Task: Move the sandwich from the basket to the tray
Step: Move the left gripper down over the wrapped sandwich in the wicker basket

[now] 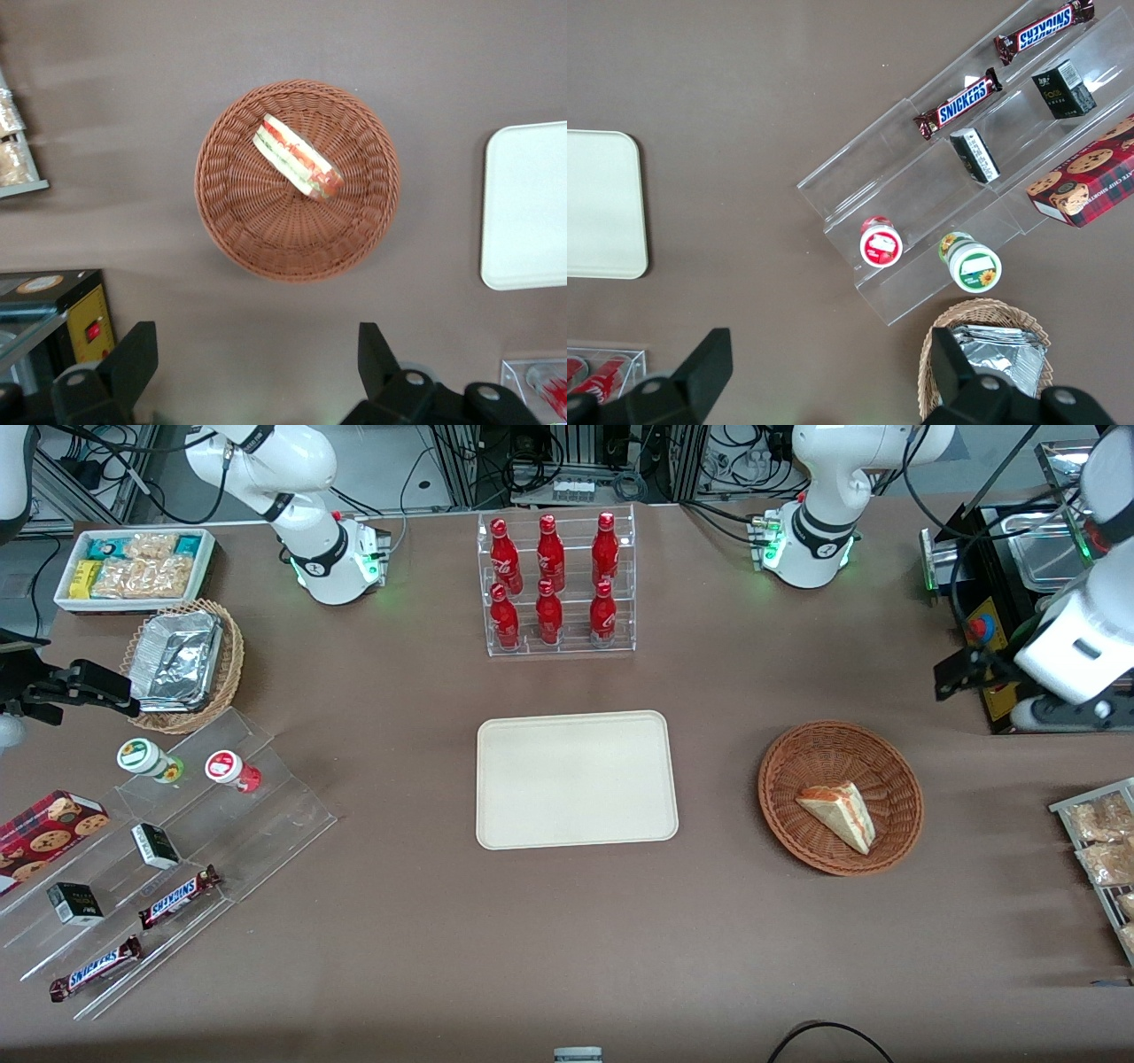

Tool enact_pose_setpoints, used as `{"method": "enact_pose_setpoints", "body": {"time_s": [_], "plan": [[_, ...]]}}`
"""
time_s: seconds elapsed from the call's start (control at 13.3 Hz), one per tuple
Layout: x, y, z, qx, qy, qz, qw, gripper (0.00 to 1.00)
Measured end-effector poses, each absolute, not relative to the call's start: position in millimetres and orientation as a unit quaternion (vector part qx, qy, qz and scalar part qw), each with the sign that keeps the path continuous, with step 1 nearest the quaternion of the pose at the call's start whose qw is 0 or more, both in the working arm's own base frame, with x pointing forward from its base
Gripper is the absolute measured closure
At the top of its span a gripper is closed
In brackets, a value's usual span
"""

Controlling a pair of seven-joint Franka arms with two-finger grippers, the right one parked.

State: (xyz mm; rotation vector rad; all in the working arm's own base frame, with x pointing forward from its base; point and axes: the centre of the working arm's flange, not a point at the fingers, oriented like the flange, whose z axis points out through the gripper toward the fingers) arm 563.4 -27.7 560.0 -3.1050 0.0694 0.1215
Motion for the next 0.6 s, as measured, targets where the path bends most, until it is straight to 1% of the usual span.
{"method": "enact_pose_setpoints", "body": {"time_s": [0.15,0.38,0.6], "plan": [[568,-19,517,-0.999,-0.009,0.029,0.017,0.0],[568,-8,457,-0.997,-0.066,0.034,0.018,0.0],[574,1,425,-0.989,-0.14,0.038,0.021,0.0]]}}
